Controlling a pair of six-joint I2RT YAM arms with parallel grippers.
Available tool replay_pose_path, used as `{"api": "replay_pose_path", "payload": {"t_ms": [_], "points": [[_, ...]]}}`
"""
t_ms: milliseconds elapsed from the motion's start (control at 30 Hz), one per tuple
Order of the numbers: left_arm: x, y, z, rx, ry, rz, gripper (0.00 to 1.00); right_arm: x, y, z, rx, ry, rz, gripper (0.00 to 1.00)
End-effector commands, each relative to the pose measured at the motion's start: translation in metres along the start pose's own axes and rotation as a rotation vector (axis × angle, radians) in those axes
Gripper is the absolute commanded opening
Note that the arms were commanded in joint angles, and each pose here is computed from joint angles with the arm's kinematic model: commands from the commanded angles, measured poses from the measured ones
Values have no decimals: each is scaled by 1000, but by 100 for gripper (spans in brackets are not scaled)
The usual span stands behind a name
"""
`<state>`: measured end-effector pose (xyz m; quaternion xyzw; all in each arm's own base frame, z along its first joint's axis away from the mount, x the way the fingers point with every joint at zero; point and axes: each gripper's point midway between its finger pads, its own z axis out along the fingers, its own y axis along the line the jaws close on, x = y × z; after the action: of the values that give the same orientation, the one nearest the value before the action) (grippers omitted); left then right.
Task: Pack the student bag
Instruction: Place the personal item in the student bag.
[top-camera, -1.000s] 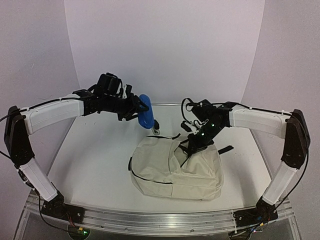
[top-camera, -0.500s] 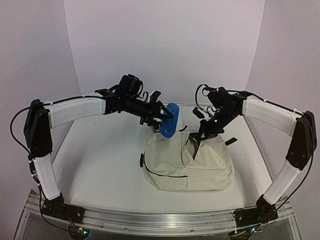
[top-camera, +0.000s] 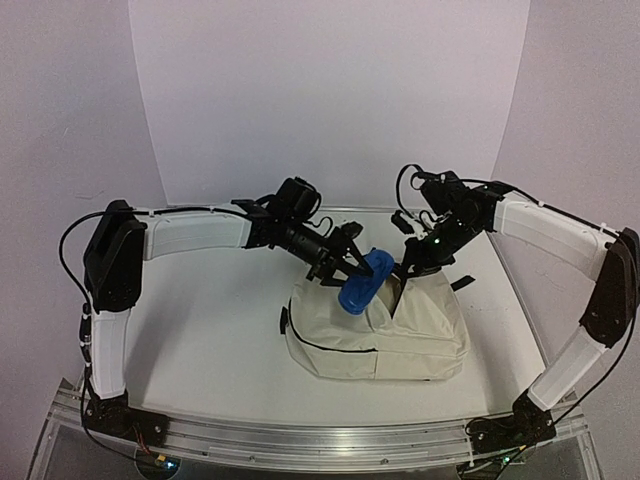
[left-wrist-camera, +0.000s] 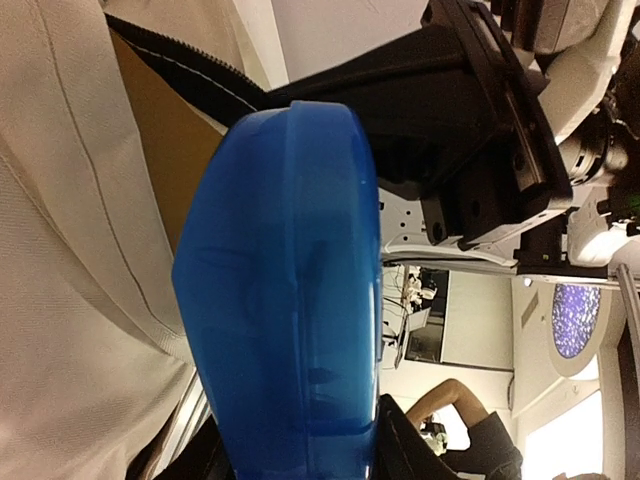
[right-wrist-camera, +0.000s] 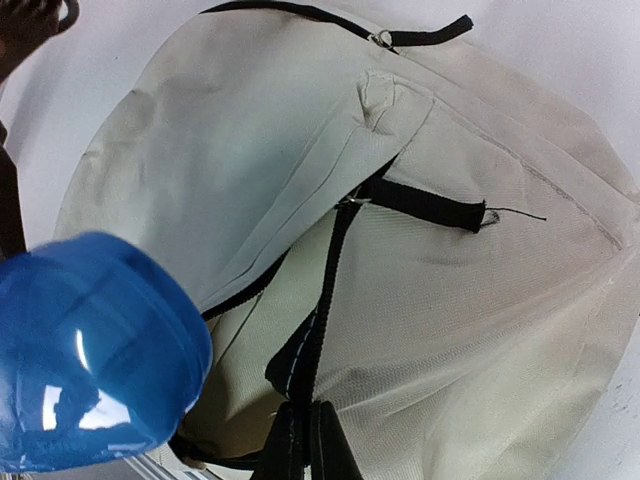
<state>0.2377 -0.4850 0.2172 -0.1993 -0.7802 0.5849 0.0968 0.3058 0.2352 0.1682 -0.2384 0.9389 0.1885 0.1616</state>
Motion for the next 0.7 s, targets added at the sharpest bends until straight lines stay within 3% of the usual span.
{"api": "replay_pose_path", "payload": {"t_ms": [0,300,667], "points": [[4,-28,3,101,58,62,20,-18,11,-25,-20,-98,-16,0],[2,-7,17,135,93,-35,20,-17,12,-35,-21,-136,-13,0],[-12,22,30,59,103,-111,20,-16,25,-41,-87,-155,-34,0]]}}
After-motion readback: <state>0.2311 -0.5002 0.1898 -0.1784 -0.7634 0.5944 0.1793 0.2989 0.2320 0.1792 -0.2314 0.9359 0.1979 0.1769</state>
